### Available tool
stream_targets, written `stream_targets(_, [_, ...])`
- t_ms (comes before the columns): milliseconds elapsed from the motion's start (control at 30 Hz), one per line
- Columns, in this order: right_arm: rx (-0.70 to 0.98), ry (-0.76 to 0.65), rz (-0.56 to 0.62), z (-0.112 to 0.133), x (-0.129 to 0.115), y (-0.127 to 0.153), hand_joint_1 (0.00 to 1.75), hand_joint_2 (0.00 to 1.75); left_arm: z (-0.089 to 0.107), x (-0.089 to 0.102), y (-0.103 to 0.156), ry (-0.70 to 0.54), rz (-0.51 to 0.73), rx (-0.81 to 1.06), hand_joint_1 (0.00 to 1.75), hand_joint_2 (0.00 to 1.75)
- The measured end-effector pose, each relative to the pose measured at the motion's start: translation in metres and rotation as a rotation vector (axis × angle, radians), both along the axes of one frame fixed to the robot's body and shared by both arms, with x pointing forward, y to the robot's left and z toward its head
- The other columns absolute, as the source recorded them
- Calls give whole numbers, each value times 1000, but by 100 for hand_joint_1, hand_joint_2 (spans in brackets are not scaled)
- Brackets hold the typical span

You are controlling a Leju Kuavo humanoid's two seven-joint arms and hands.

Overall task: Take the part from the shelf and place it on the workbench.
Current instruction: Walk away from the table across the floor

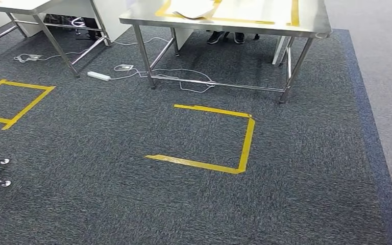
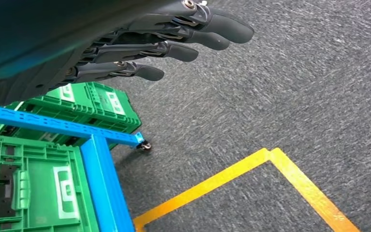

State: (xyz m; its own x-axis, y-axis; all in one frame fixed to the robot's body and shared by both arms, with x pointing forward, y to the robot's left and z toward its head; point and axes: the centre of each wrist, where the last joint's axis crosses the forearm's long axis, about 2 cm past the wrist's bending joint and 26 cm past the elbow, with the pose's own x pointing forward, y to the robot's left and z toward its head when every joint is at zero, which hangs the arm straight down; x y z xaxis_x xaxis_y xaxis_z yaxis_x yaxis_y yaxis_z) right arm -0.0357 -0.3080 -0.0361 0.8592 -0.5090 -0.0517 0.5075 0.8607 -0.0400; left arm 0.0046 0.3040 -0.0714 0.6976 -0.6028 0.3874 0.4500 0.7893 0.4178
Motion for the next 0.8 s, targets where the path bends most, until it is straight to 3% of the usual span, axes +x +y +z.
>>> stream_targets(800, [-48,19,-16,-8,-3,-8,0,0,-1,-17,7,76,51,-25,0,0])
